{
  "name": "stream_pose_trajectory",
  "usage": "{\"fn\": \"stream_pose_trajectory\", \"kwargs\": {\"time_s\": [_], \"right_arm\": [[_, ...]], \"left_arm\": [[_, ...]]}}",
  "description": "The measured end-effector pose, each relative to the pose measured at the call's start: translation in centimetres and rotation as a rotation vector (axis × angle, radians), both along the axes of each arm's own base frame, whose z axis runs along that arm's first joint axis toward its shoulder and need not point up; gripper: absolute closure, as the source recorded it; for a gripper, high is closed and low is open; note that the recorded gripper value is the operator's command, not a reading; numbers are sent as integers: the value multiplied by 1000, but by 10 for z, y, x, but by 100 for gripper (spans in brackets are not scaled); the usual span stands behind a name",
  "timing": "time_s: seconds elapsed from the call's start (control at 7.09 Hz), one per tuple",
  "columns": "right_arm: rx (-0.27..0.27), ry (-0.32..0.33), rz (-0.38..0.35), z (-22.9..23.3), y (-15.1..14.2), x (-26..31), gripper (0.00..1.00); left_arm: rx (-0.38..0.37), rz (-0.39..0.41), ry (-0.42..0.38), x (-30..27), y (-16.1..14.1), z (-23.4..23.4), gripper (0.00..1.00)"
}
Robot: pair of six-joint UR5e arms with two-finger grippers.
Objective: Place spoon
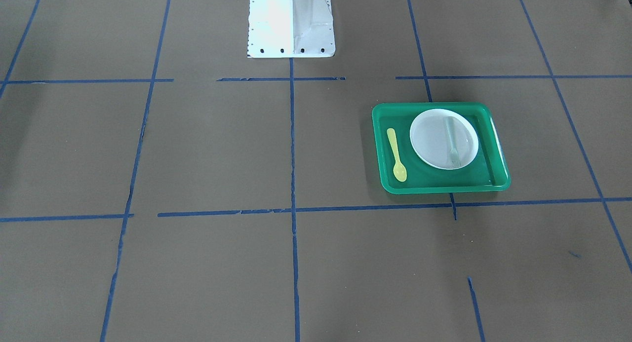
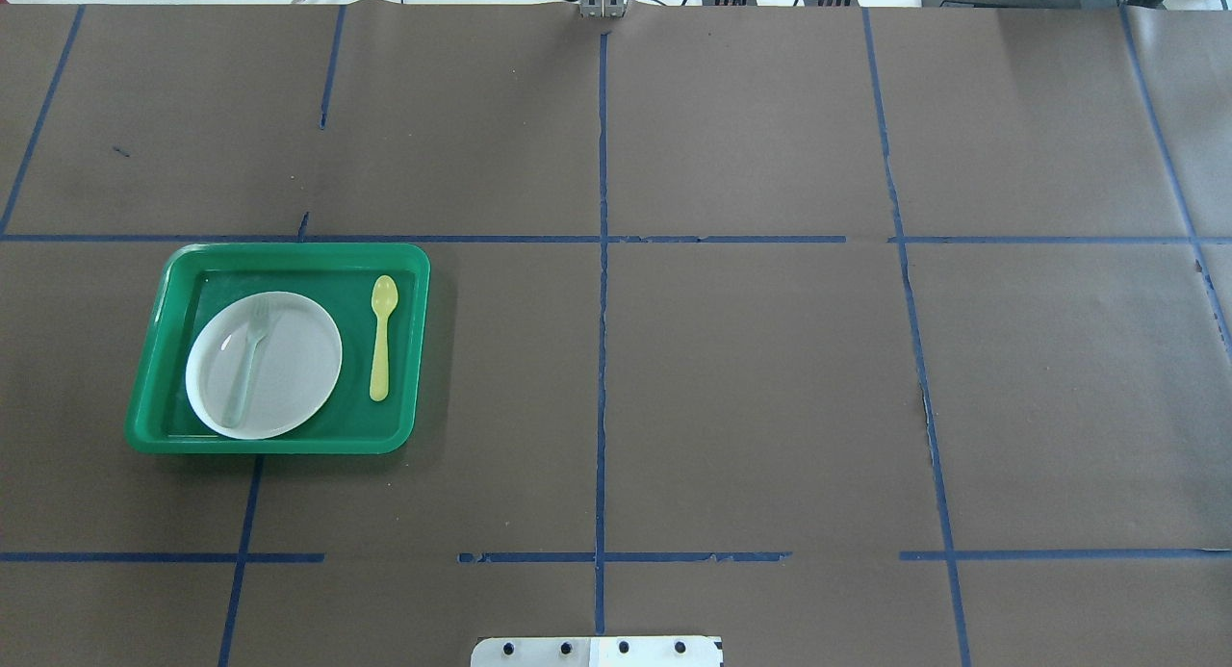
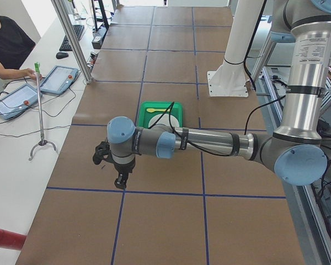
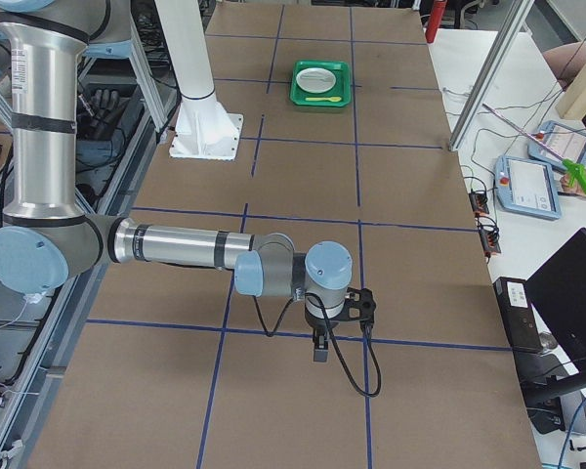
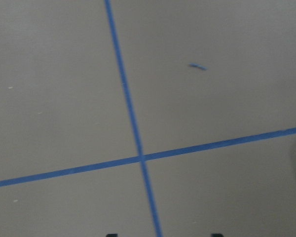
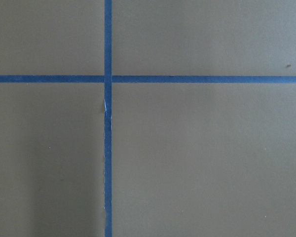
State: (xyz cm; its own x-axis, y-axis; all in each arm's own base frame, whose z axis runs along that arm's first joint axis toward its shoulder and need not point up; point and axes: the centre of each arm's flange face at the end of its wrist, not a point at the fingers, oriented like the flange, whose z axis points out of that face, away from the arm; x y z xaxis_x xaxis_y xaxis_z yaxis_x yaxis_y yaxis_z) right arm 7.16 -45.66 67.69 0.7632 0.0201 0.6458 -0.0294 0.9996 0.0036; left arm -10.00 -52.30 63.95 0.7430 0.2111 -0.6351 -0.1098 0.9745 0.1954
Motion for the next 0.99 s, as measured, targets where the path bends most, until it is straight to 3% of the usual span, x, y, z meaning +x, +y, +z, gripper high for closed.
{"fn": "stream_pose_trajectory", "kwargs": {"time_s": [0.14,0.56,0.99], "right_arm": [[0,0,0,0,0,0,0],[1,-1,0,0,0,0,0],[-1,0,0,0,0,0,0]], "left_arm": [[-42,4,10,-11,1,7,0],[-126,-52,69,-7,18,4,0],[-108,-55,79,-4,31,1,0]]}}
